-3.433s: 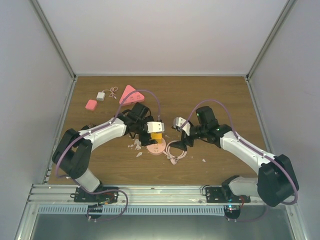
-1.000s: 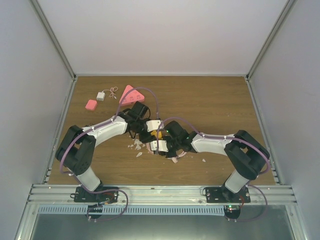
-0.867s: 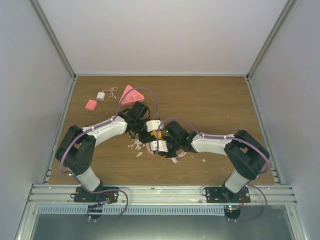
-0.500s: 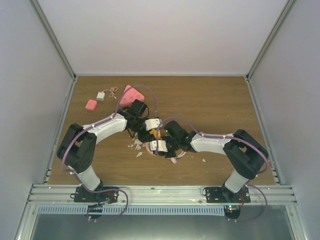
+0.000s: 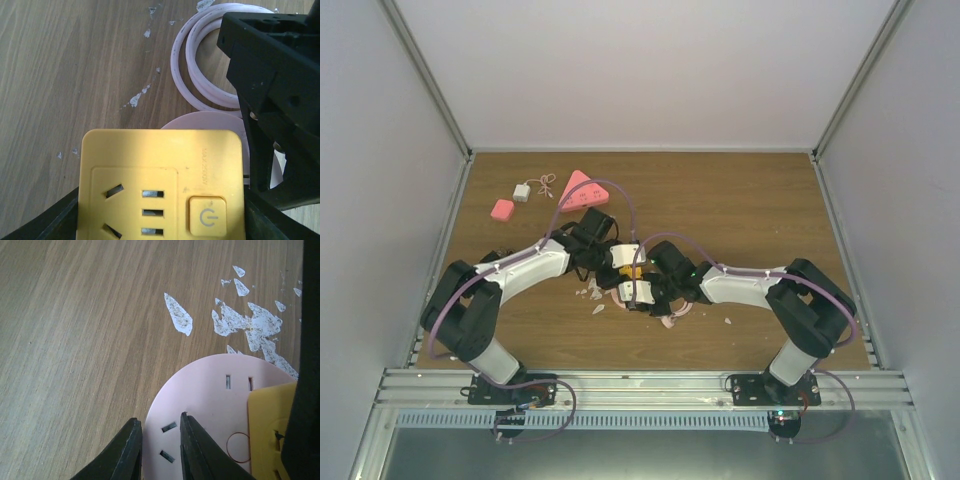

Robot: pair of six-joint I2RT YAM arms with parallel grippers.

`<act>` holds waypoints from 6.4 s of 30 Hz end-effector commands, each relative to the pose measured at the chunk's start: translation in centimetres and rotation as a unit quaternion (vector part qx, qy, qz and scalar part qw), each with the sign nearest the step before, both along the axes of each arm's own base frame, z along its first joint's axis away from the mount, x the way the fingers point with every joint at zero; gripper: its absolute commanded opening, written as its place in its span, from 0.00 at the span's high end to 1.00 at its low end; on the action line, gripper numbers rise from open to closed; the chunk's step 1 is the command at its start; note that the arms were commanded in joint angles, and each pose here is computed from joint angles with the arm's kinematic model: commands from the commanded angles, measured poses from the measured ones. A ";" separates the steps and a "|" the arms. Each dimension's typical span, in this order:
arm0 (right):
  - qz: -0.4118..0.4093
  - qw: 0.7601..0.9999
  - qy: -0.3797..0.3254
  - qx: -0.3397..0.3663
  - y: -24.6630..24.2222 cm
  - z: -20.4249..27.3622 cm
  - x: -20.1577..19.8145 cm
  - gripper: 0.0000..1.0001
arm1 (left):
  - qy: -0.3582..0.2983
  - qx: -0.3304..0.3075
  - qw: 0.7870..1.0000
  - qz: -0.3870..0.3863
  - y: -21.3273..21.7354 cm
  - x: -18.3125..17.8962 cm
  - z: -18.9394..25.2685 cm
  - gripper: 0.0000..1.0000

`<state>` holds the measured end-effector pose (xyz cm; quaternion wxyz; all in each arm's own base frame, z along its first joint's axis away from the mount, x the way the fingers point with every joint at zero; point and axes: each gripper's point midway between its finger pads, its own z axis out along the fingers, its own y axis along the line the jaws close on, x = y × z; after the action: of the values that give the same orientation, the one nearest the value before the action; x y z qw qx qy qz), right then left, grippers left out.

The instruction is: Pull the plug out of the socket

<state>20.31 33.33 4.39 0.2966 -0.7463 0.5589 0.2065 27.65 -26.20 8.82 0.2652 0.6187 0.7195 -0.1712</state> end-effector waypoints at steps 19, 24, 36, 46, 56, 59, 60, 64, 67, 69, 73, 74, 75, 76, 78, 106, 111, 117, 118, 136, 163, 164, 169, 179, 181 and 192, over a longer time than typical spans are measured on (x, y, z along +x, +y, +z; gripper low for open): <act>-0.047 0.997 0.039 0.048 -1.1 5.1 0.7 0.59 | 0.055 -0.076 0.996 -0.013 -1.8 -1.0 1.5 0.88; -0.086 0.990 0.058 0.095 -2.6 8.1 1.9 0.57 | 0.046 -0.075 0.996 0.020 -1.1 0.3 1.5 0.90; -0.213 0.958 0.133 0.137 -3.9 8.9 6.2 0.67 | -0.024 -0.086 0.986 0.143 1.1 5.6 3.2 0.92; -0.258 0.931 0.223 0.130 -2.1 5.0 7.9 0.80 | 0.000 -0.076 0.983 0.165 0.9 6.4 2.1 0.93; -0.265 0.933 0.219 0.112 -1.3 1.8 8.3 0.80 | 0.013 -0.083 0.984 0.160 0.5 6.2 2.1 0.93; -0.272 0.927 0.239 0.093 -1.5 0.1 7.8 0.80 | 0.016 -0.096 0.982 0.163 0.2 6.3 3.1 0.93; -0.274 0.925 0.250 0.088 -1.5 -0.3 7.6 0.81 | 0.018 -0.100 0.981 0.163 0.0 6.3 3.4 0.93; -0.287 0.916 0.274 0.064 -1.9 -2.5 7.0 0.81 | 0.020 -0.104 0.981 0.162 -0.1 6.3 4.0 0.94; -0.295 0.912 0.281 0.053 -2.1 -3.4 7.0 0.82 | 0.033 -0.114 0.982 0.149 -0.5 5.6 4.4 0.94; -0.298 0.910 0.284 0.050 -2.1 -3.7 7.0 0.82 | 0.041 -0.128 0.981 0.140 -0.8 5.0 5.0 0.95; -0.301 0.909 0.283 0.044 -2.3 -4.2 7.0 0.82 | 0.024 -0.147 0.981 0.124 -1.6 4.1 6.5 0.95; -0.302 0.909 0.284 0.041 -2.3 -4.4 7.0 0.82 | 0.011 -0.145 0.982 0.120 -1.7 3.8 6.7 0.95; -0.304 0.908 0.285 0.039 -2.4 -4.5 7.0 0.82 | -0.003 -0.141 0.983 0.116 -1.8 3.6 6.7 0.95; -0.304 0.908 0.285 0.037 -2.4 -4.7 7.1 0.82 | -0.016 -0.138 0.984 0.113 -1.9 3.4 6.7 0.96; -0.307 0.907 0.286 0.032 -2.5 -5.0 7.1 0.82 | -0.043 -0.128 0.984 0.114 -1.8 3.2 6.6 0.97; -0.319 0.902 0.291 0.003 -2.9 -6.8 7.3 0.85 | -0.061 -0.131 0.986 0.088 -3.3 1.3 7.2 1.00; -0.322 0.901 0.290 -0.002 -3.0 -7.0 7.3 0.86 | -0.084 -0.122 0.983 0.110 -2.7 1.9 7.2 1.00; -0.324 0.900 0.290 -0.003 -3.0 -7.1 7.3 0.87 | -0.024 -0.168 0.979 0.109 -2.3 1.9 7.9 1.00; -0.324 0.900 0.290 -0.003 -3.0 -7.1 7.3 0.87 | -0.022 -0.168 0.980 0.109 -2.3 2.0 7.9 1.00; -0.296 0.914 0.270 0.068 -2.4 -1.5 8.3 0.85 | 0.007 -0.172 0.968 0.181 3.8 5.2 8.5 1.00; -0.237 0.940 0.206 0.136 -2.0 4.7 8.1 0.81 | 0.238 -0.276 0.869 0.336 15.7 11.5 2.1 0.98; -0.236 0.940 0.205 0.136 -1.9 4.7 8.1 0.80 | 0.248 -0.277 0.864 0.338 15.9 11.5 1.5 0.98; -0.230 0.944 0.194 0.134 -2.0 4.9 8.0 0.75 | 0.278 -0.284 0.848 0.350 16.7 11.5 -0.3 0.97; -0.225 0.952 0.170 0.117 -2.5 5.0 8.1 0.54 | 0.290 -0.273 0.834 0.382 18.6 11.7 -2.6 0.73; -0.223 0.953 0.170 0.115 -2.6 5.0 8.0 0.50 | 0.283 -0.266 0.835 0.389 18.9 11.7 -2.7 0.57; -0.230 0.957 0.149 0.095 -3.4 5.4 7.9 0.30 | 0.235 -0.223 0.841 0.432 20.8 12.3 -2.8 0.14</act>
<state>27.77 30.29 8.11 0.2987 -0.5192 0.7380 0.3109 39.06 -6.92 5.42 0.2386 0.1085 0.8852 -0.3844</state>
